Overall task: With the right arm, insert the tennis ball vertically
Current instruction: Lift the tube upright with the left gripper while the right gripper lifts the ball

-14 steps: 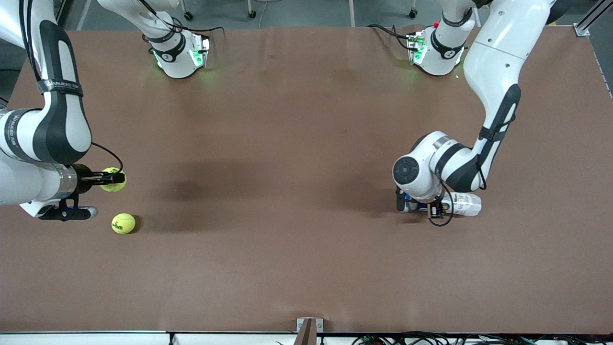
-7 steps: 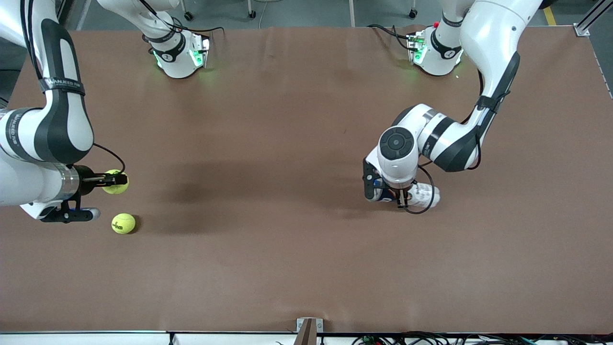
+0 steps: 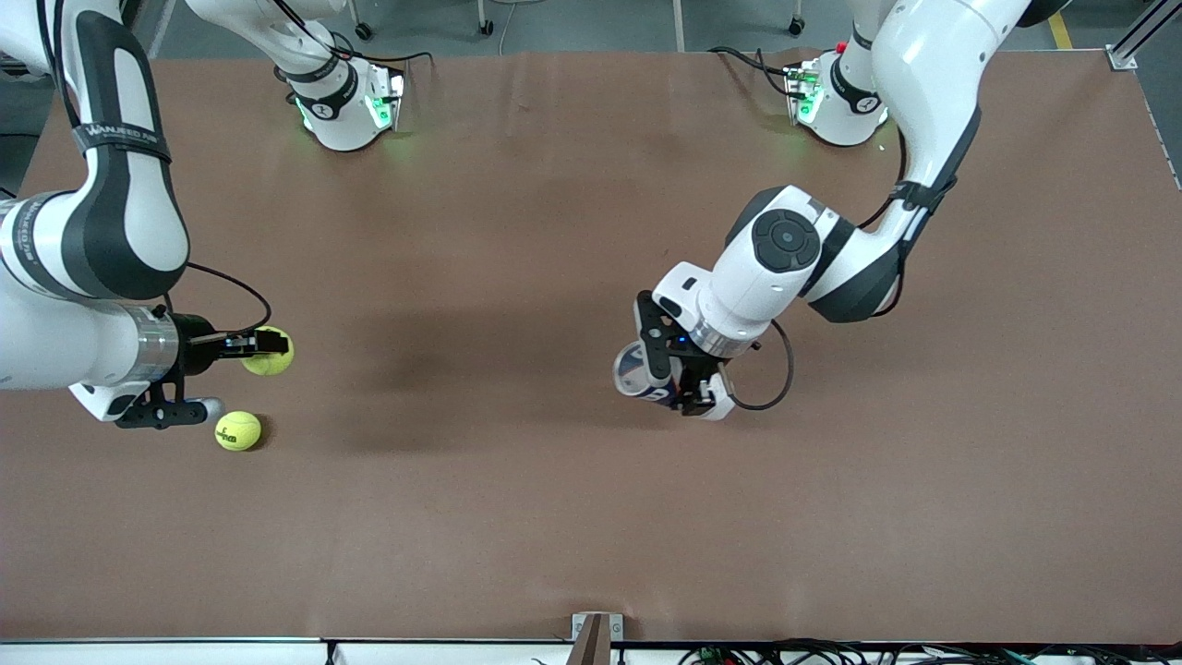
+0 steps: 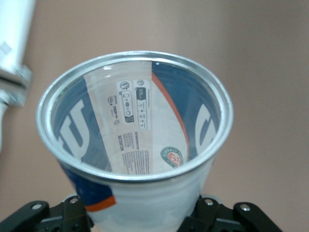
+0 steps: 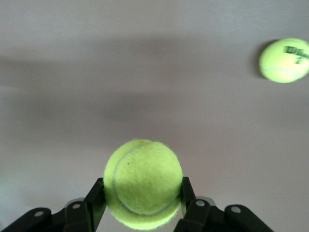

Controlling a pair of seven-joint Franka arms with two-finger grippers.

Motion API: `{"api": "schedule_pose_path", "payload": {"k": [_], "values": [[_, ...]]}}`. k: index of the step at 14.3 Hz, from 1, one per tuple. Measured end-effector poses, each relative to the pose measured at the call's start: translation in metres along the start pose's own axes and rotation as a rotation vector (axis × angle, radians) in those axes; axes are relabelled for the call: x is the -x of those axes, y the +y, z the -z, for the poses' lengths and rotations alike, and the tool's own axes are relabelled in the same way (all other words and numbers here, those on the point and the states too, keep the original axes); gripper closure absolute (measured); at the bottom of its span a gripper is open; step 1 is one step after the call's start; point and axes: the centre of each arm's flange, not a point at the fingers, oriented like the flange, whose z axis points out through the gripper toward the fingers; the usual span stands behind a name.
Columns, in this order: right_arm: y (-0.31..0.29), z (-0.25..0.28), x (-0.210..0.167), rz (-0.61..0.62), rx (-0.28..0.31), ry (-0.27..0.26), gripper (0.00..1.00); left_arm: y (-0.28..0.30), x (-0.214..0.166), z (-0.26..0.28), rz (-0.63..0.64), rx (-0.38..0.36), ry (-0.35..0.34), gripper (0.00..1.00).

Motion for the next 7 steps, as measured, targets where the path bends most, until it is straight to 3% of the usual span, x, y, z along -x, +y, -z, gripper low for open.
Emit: {"api": "schedule_pose_path", "payload": {"k": [2, 4, 7], "values": [[-0.015, -0.001, 0.0, 0.007, -0.086, 0.001, 0.35, 0.008, -0.02, -0.019, 0.06, -0.078, 0.151, 0.33], [-0.036, -0.003, 0.001, 0.02, -0.135, -0.002, 0.35, 0.027, -0.043, -0.036, 0.148, -0.129, 0.292, 0.33], [-0.078, 0.0, 0.011, 0.067, -0.206, -0.015, 0.35, 0.053, -0.068, -0.047, 0.248, -0.142, 0.414, 0.33]]}}
